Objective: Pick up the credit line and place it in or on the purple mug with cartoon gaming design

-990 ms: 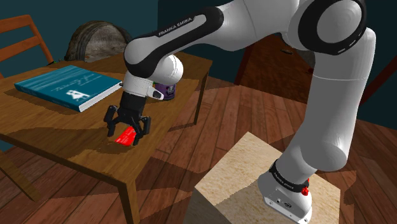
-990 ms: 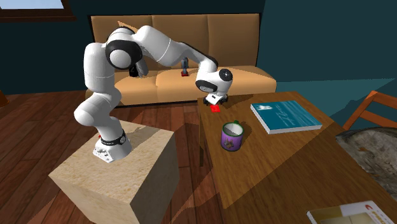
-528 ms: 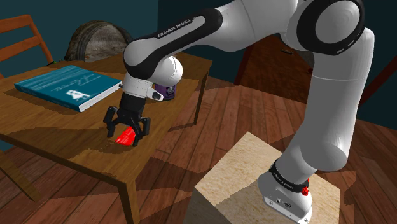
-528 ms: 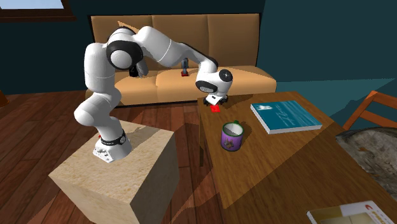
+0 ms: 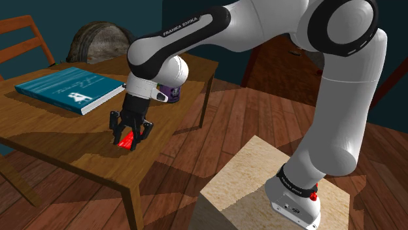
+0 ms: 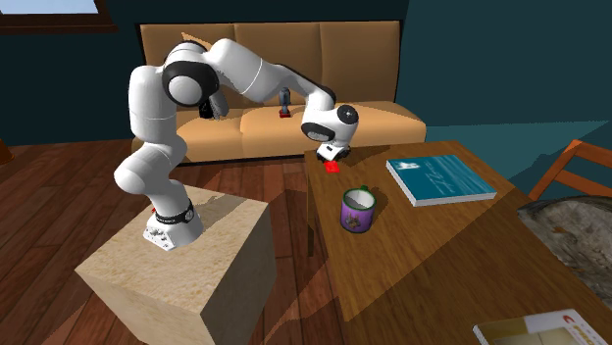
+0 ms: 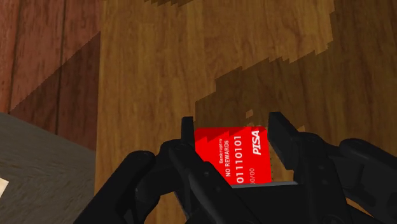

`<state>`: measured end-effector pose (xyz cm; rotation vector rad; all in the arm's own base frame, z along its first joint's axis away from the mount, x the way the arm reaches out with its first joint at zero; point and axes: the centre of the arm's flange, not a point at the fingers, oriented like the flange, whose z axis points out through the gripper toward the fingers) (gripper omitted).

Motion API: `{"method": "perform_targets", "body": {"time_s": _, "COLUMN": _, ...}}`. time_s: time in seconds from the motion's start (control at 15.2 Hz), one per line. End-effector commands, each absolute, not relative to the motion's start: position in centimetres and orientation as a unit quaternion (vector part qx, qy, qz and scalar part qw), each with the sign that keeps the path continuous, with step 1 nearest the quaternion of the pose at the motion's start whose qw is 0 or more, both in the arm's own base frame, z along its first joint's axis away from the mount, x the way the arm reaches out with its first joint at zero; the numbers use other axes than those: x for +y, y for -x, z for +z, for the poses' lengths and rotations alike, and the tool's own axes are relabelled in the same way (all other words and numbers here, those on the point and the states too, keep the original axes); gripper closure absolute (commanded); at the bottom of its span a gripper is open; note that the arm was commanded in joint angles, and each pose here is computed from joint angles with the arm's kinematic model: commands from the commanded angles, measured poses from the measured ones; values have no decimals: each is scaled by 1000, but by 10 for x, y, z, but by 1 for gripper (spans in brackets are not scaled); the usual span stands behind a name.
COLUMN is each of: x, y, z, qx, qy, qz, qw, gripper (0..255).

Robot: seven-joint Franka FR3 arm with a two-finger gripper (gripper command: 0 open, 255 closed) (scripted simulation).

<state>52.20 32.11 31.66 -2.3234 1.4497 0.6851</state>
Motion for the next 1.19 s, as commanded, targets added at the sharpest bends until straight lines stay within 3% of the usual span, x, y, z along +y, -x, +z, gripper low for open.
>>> {"method": "perform_targets", "body": {"time_s": 0.0, "x": 320, "y": -520, "z": 312, "qx": 508, "qy": 812, "qz": 242, "qw": 155, "gripper": 255}}
{"method": "perform_targets", "body": {"time_s": 1.12, "x": 321, "y": -523, "z": 394, "qx": 508, "qy": 812, "qz": 242, "qw": 155, "gripper": 255}}
